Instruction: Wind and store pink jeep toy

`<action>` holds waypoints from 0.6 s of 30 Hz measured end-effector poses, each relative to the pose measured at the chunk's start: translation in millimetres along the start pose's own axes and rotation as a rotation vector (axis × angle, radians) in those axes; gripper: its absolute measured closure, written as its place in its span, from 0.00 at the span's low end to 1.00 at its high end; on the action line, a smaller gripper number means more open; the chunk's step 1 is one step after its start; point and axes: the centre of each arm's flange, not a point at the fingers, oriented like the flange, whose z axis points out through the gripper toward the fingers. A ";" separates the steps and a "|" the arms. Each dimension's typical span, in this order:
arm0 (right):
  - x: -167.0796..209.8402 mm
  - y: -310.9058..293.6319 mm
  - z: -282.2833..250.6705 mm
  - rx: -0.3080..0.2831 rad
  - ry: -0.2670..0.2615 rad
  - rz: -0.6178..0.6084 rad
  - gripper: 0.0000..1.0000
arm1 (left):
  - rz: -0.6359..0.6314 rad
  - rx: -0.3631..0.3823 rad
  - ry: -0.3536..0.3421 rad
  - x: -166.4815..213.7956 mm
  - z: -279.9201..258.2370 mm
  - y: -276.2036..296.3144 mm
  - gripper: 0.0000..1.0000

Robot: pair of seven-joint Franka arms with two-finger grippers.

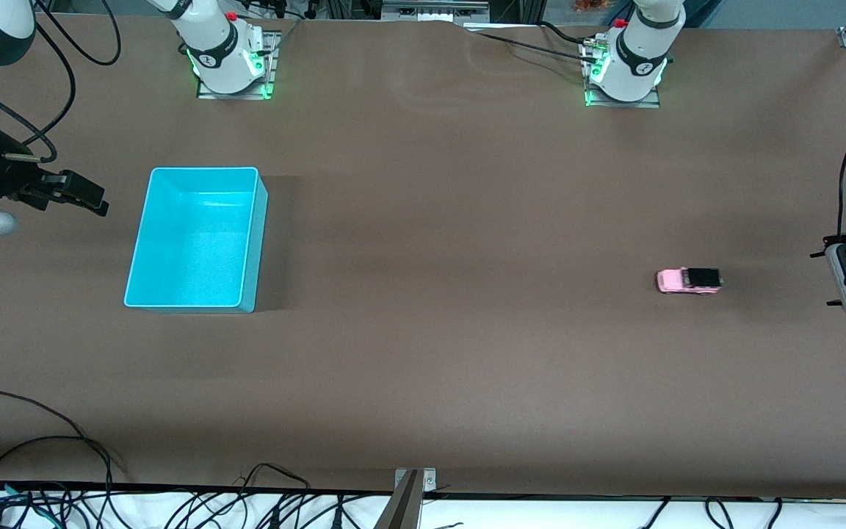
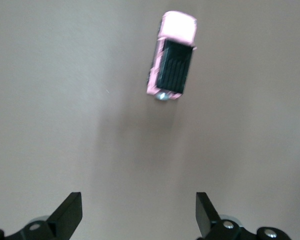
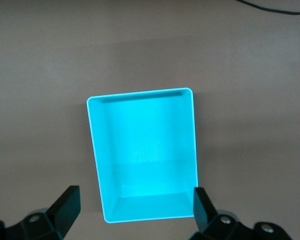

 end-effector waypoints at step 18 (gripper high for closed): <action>0.0 0.0 0.1 0.000 0.000 0.000 0.00 | -0.225 -0.053 0.034 123.4 -71.4 50.5 0.00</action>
